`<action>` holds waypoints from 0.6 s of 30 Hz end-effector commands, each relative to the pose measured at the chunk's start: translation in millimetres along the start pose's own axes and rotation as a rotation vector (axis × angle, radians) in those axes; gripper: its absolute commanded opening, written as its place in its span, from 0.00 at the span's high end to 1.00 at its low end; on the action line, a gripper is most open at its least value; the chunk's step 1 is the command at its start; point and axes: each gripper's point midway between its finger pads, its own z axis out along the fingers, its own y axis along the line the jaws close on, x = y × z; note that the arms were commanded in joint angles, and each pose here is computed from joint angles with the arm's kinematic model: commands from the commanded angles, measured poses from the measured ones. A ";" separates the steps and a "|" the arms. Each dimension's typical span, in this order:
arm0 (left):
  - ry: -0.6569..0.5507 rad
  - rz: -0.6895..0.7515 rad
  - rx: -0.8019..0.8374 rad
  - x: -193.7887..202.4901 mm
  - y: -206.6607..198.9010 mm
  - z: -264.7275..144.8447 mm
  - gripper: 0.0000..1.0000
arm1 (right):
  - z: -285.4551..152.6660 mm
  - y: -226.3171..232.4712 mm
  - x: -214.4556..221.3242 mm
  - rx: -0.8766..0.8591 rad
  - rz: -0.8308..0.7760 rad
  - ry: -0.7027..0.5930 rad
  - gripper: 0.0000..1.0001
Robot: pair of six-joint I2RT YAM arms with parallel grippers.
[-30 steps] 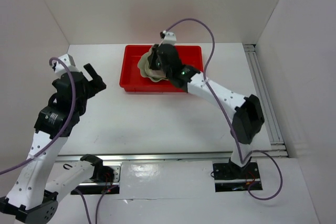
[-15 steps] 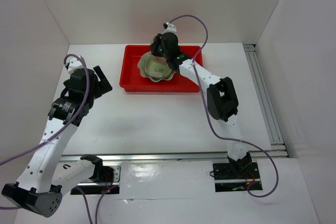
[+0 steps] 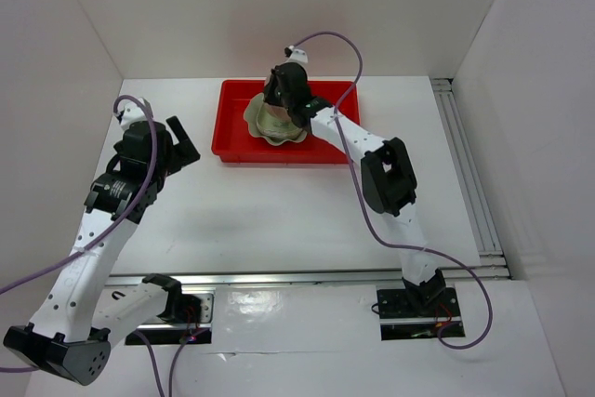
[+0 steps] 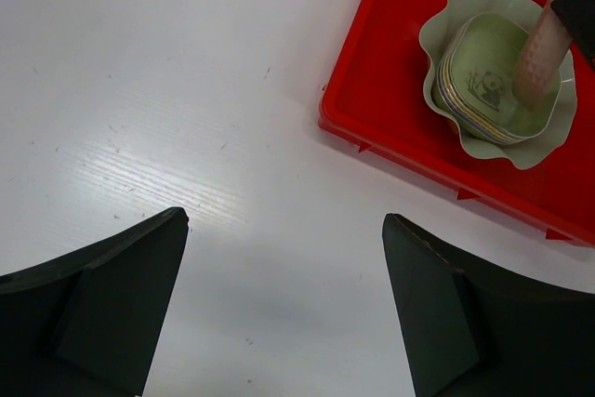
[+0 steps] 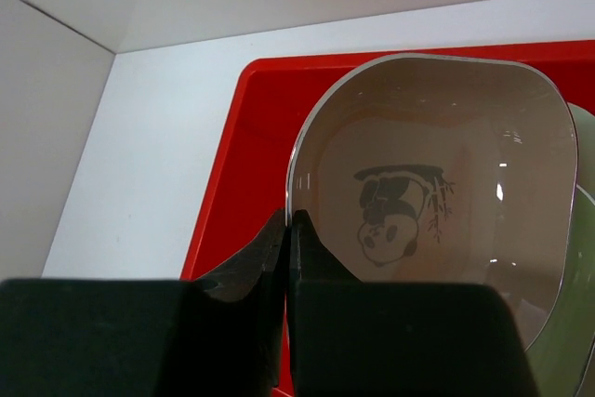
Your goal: Place the plates into the plastic bin on the countertop
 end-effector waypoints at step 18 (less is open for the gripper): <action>-0.018 0.010 0.036 -7.2 -7.3 0.9 0.01 | -8.9 14.4 -18.0 0.131 0.081 -0.074 0.96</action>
